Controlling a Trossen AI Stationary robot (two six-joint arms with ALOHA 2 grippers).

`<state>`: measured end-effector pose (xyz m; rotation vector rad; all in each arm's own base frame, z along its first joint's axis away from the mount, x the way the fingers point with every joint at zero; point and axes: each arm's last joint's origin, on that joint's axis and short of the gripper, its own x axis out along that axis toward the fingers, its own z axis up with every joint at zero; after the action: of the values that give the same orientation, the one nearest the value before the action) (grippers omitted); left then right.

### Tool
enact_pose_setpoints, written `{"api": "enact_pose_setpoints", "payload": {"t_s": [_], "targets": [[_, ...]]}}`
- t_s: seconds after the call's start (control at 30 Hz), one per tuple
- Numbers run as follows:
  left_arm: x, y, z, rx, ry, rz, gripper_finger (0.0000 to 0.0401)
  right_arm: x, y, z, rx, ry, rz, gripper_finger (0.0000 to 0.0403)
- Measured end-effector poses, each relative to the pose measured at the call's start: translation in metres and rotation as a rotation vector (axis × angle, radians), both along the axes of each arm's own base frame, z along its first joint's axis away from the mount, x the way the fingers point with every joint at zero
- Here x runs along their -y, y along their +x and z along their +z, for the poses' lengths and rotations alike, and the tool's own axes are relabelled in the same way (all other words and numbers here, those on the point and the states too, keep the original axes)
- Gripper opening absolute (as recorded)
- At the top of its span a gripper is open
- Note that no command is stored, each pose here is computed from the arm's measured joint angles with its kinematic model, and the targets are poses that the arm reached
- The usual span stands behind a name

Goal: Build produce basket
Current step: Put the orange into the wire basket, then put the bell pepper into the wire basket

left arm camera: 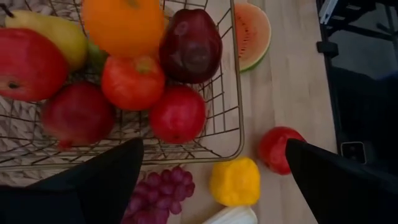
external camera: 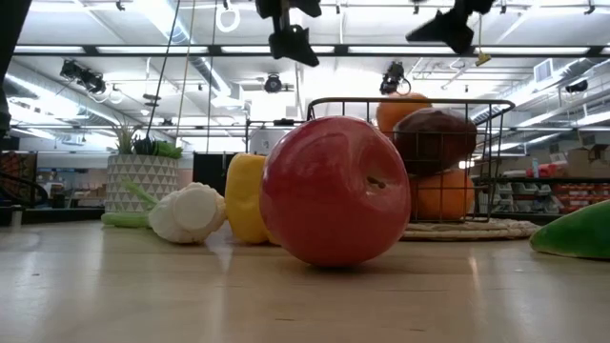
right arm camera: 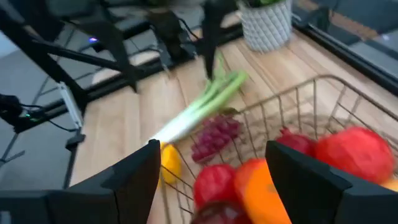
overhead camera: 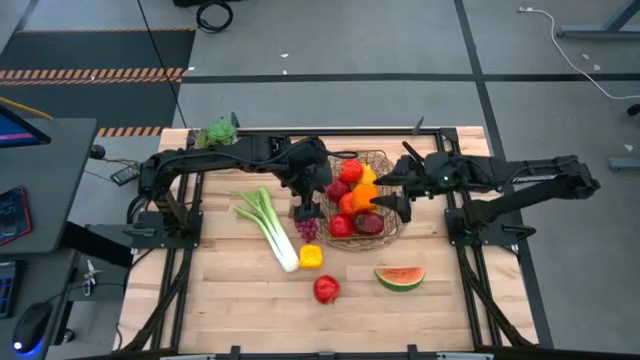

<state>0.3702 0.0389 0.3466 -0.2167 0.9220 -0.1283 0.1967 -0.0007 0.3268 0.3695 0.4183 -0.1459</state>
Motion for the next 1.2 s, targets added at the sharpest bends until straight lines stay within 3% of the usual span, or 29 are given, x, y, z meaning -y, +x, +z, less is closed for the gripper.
{"api": "enact_pose_setpoints", "payload": {"t_s": [0.43,0.8,1.03,1.2], "targets": [[0.000,0.001,-0.002,0.001,0.031,0.000,0.0400,0.013,0.001,-0.022,-0.216,0.010,-0.056,0.0291],[0.000,0.001,-0.003,0.001,0.044,-0.003,0.0400,0.017,0.015,-0.065,-0.455,-0.047,-0.048,0.0291],[0.010,-0.003,-0.007,-0.047,0.076,-0.081,0.0400,0.016,0.003,-0.051,-0.391,-0.108,-0.067,0.0291],[0.029,-0.005,-0.030,-0.125,0.082,-0.155,0.0400,0.006,-0.012,-0.044,-0.296,-0.158,-0.070,0.0291]]}}
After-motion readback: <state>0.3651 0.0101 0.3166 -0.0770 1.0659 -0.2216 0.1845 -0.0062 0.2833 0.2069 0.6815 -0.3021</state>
